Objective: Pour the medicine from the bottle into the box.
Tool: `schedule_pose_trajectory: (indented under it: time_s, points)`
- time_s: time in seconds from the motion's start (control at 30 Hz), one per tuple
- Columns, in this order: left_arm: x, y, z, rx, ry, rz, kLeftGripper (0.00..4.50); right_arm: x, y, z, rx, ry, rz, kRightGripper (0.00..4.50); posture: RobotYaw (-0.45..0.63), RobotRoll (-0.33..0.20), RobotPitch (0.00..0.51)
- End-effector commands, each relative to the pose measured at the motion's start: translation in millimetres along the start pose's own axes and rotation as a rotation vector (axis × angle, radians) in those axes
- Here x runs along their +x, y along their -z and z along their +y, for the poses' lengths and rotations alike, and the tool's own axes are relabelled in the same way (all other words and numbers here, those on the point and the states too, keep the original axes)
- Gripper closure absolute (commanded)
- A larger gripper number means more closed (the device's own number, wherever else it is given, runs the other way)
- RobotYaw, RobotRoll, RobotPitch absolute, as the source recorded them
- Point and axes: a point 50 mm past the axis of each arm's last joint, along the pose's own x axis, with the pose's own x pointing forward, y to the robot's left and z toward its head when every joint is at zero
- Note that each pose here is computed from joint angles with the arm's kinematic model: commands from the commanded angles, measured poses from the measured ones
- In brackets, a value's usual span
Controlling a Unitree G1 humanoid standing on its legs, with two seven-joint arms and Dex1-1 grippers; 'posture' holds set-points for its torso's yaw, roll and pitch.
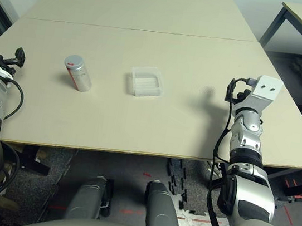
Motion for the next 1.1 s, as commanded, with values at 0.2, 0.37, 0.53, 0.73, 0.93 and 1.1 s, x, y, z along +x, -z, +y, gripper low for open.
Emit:
schedule_pose_trajectory:
  time_s: [0.2, 0.37, 0.53, 0.73, 0.93, 1.1]
  points:
    - [-1.0, 0.7, 3.1, 0.012, 0.012, 0.004, 0.04, 1.2, -4.5, -0.5, 0.013, -0.005, -0.02, 0.0, -0.08, 0.0, 0.091]
    - [1.0, -9.4, 3.7, -0.026, 0.069, -0.04, 0.04, 2.5, -9.6, 3.6, 0.016, -0.082, -0.034, 0.0, -0.08, 0.0, 0.087]
    - [1.6, -21.1, -5.4, -0.01, 0.244, -0.086, 0.04, 3.0, -22.3, 19.3, 0.022, -0.326, -0.057, 0.0, -0.07, 0.0, 0.091]
    - [-3.8, -35.9, -16.9, 0.0, 0.561, -0.106, 0.04, -0.2, -39.6, 33.3, 0.022, -0.614, -0.036, 0.0, -0.07, 0.0, 0.098]
    - [-15.6, -45.8, -23.9, 0.027, 0.795, -0.084, 0.04, -1.1, -47.6, 35.7, -0.014, -0.751, 0.004, 0.0, -0.06, 0.0, 0.103]
    - [-27.9, -47.7, -28.4, 0.037, 0.936, -0.039, 0.04, -4.8, -49.5, 44.2, -0.021, -0.892, 0.036, 0.0, -0.06, 0.0, 0.104]
